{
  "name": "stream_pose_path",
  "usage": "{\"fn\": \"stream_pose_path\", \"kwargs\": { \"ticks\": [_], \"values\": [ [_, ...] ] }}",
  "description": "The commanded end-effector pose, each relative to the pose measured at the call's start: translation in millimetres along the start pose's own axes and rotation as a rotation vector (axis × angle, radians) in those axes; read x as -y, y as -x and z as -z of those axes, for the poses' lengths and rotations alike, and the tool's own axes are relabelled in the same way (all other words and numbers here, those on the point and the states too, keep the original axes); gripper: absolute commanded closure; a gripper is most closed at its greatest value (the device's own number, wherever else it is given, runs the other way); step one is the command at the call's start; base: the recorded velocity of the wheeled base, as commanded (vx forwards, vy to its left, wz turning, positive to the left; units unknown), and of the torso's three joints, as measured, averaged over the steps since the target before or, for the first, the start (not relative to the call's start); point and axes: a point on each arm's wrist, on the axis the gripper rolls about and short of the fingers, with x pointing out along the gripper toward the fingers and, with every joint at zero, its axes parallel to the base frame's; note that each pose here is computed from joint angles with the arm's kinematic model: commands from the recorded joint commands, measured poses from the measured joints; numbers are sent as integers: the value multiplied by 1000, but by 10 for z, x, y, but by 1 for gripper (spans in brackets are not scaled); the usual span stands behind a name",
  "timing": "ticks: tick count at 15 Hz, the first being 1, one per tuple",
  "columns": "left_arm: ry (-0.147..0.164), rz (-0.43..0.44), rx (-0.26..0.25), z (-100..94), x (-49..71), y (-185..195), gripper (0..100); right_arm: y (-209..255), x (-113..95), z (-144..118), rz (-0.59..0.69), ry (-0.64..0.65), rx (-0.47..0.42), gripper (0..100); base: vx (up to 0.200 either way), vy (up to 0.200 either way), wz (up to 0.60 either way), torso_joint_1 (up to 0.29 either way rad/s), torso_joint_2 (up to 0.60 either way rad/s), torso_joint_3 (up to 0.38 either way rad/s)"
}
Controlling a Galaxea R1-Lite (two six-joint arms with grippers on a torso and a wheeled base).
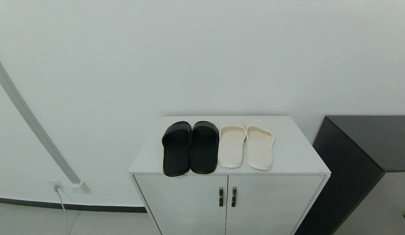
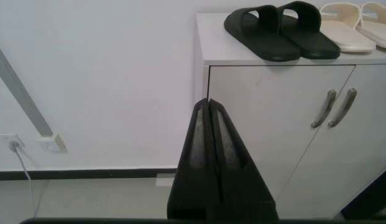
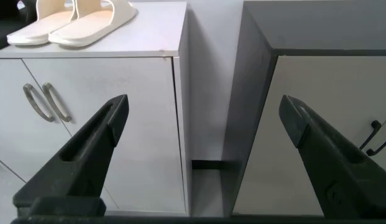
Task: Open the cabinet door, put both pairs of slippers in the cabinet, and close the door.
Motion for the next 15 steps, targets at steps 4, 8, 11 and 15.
{"fn": "stream_pose_path", "kwargs": {
  "ticks": [4, 8, 11, 15],
  "values": [
    [0, -1, -1, -2, 0, 0, 100, 2, 1, -8, 6, 2, 3, 0, 0, 0, 0, 0, 0, 0],
    [-2, -1, -1, -2, 0, 0, 100, -10, 13, -464, -28, 15, -133, 0, 0, 0, 0, 0, 0, 0],
    [-3, 1, -2, 2, 0, -1, 100, -168, -5, -161, -87, -7, -242, 0, 0, 0, 0, 0, 0, 0],
    [-3, 2, -2, 2, 1, -1, 100, -366, -16, -375, -153, -22, -304, 0, 0, 0, 0, 0, 0, 0]
  ]
}}
